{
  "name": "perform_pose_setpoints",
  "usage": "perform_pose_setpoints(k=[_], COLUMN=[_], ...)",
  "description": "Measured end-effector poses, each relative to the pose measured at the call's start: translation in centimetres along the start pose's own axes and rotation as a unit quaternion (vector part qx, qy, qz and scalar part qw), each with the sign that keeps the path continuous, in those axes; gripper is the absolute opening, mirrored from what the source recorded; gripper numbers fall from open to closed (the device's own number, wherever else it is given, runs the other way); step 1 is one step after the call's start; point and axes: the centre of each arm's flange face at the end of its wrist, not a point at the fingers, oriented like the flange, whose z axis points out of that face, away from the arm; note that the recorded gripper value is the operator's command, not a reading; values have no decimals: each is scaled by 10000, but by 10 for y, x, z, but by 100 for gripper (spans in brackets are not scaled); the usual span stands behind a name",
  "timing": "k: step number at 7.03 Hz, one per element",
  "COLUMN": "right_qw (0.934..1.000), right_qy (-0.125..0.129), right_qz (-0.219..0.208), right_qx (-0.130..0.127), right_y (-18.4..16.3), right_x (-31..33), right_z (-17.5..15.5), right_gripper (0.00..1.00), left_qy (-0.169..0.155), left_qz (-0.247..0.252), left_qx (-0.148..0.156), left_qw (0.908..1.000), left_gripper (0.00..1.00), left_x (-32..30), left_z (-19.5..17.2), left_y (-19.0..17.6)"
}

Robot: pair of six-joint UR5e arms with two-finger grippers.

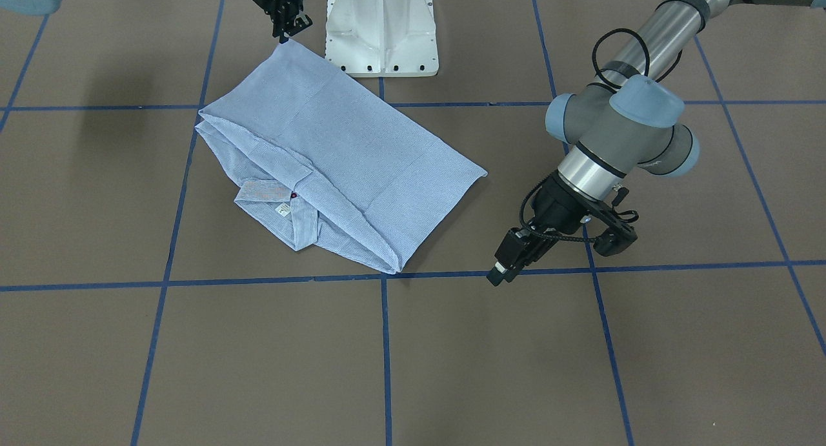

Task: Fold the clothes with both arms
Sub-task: 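Move the left gripper to the shirt corner while the right reaches the collar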

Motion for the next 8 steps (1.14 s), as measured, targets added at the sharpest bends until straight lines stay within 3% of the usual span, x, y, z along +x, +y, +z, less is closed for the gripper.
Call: perform_pose_setpoints(k=[2,4,6,8], right_qw=[9985,9908,9847,9833], right_qy=[-339,-993,-1462,-1609], right_qz=[409,923,908,808], right_qx=[-100,15,267,282], right_y=[-34,-111,-191,-243], right_x=[-22,-79,-140,-173], right_z=[-34,-69,-63,-45], right_gripper=[100,100,100,100], left_qy=[-152,-704,-1354,-1619], left_qz=[-267,-474,-433,-187], left_qx=[-307,-371,-60,214], left_qw=[9991,9957,9898,9864], left_gripper=[67,66,62,60], left_x=[-15,-21,-34,-55], left_z=[-17,-31,-22,-19], left_y=[54,96,141,153])
